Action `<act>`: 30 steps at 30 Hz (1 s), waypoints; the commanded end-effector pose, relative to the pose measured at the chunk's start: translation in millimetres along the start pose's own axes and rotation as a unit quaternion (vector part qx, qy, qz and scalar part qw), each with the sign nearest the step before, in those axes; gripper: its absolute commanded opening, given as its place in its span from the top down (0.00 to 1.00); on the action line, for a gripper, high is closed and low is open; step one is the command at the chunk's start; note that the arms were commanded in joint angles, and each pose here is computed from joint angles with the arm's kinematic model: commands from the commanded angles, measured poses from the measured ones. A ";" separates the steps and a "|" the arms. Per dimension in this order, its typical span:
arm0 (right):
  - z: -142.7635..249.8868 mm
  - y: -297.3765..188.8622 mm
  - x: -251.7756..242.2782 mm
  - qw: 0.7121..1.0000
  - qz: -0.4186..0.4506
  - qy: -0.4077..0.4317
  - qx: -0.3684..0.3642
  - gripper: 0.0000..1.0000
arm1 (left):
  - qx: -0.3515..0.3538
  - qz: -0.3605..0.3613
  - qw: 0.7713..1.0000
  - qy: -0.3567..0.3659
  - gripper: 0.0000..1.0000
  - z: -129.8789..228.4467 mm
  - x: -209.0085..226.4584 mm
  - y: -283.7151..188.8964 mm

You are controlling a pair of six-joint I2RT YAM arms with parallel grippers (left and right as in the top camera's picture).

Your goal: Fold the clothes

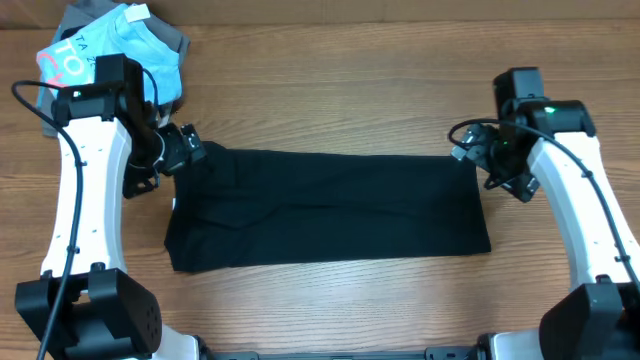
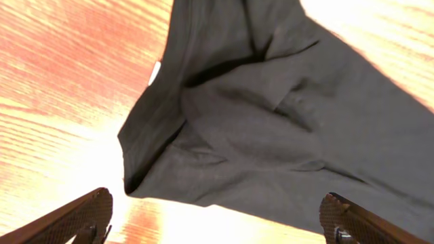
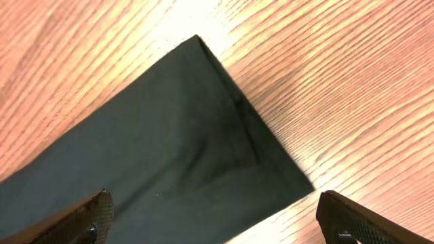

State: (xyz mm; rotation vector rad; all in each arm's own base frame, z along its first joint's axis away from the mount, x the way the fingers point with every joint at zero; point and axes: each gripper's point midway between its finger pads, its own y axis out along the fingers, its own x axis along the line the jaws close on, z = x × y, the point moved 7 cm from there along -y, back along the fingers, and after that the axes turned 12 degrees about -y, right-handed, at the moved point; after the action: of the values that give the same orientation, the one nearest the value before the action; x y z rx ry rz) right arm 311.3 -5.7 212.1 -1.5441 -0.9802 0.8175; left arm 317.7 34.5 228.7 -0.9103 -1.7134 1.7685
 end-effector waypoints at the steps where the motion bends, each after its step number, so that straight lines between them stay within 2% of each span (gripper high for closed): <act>1: -12.0 6.5 -20.7 0.999 -0.022 -0.034 0.013 0.00 | 0.023 -0.018 1.000 0.001 0.00 4.3 6.2 21.3; 6: -23.5 16.4 -52.1 0.997 -0.057 -0.032 0.030 0.00 | 0.040 -0.026 0.999 -0.002 0.00 11.1 13.3 49.5; 13: -37.4 43.7 -79.8 0.998 -0.053 0.003 0.015 0.00 | 0.079 0.004 0.997 -0.005 0.00 24.4 12.5 74.0; 20: -23.3 90.2 -67.5 0.991 -0.116 0.003 0.060 0.00 | 0.081 0.002 0.997 -0.005 0.00 26.0 14.2 78.9; 23: -17.5 104.1 -58.5 0.984 -0.163 -0.027 0.067 0.00 | 0.078 0.004 0.997 -0.005 0.00 25.1 13.6 79.1; 30: 2.9 130.8 -55.4 0.979 -0.187 -0.039 0.078 0.00 | 0.076 0.005 0.997 -0.005 0.00 24.4 13.1 79.2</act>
State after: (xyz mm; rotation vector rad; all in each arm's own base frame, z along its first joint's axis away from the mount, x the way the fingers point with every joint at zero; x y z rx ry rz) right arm 312.9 -71.4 92.0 -1.2063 -1.1521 0.6900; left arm 297.8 23.9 151.5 -0.8421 -1.5769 1.8734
